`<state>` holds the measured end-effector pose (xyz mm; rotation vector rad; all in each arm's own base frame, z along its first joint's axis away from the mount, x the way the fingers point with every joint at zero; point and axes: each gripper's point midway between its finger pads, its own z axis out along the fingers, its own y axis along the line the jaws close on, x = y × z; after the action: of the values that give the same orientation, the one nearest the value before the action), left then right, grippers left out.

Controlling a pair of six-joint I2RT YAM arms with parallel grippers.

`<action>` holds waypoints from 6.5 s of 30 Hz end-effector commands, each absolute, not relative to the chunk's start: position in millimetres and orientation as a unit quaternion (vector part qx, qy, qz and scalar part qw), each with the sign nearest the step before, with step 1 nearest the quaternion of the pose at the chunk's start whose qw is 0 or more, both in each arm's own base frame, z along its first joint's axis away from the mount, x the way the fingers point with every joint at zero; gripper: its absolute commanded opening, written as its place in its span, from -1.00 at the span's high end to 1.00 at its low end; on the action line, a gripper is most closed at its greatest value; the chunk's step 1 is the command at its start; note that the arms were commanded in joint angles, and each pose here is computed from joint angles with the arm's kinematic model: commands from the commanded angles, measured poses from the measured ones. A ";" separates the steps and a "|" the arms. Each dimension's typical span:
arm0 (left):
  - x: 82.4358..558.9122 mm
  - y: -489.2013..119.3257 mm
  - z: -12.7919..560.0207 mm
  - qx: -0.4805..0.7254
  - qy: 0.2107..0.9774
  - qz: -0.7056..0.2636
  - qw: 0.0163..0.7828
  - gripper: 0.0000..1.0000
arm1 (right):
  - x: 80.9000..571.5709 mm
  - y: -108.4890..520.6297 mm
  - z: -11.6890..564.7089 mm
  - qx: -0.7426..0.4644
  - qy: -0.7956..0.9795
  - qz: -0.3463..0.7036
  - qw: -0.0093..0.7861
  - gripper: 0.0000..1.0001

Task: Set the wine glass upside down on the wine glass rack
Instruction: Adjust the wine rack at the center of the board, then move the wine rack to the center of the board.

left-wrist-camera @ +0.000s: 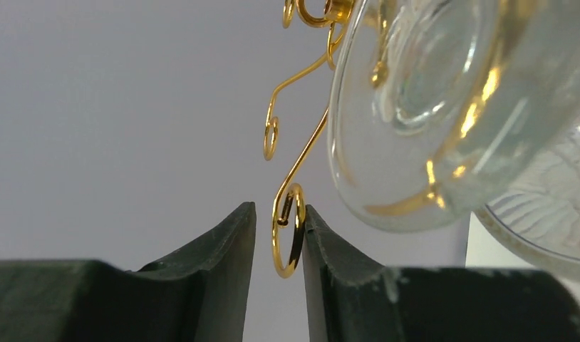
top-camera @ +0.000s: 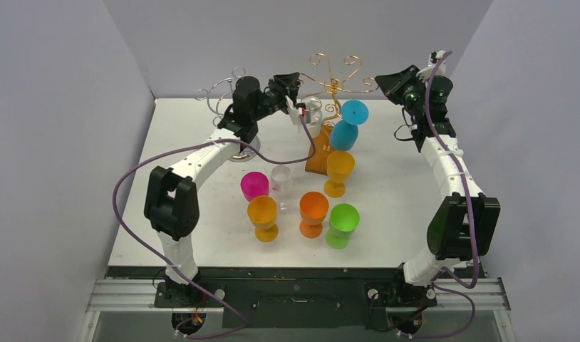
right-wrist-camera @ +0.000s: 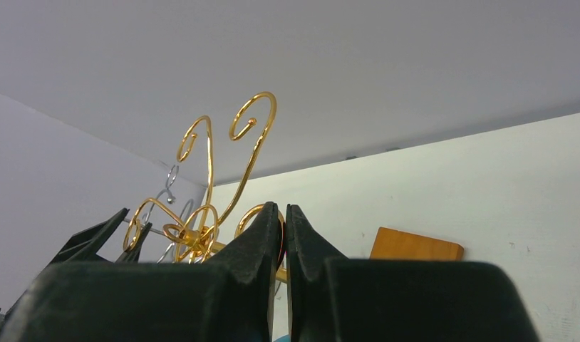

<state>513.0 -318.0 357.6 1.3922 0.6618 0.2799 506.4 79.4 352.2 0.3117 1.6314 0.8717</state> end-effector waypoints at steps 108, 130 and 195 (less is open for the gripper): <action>451.6 -315.9 480.1 0.251 0.677 -0.198 0.663 -0.64 | 486.6 8.9 328.8 0.252 0.726 0.291 0.570 0.20; 469.4 -323.0 425.0 0.277 0.709 -0.201 0.616 -0.60 | 486.4 46.5 331.2 0.212 0.739 0.318 0.555 0.35; 436.4 -234.7 518.7 0.191 0.672 -0.190 0.690 -0.75 | 445.3 201.7 27.4 0.326 0.823 0.361 0.292 1.00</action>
<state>448.6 -247.6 485.7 0.4657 1.5864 -0.4245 435.5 170.4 17.7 0.9104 2.2265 0.8694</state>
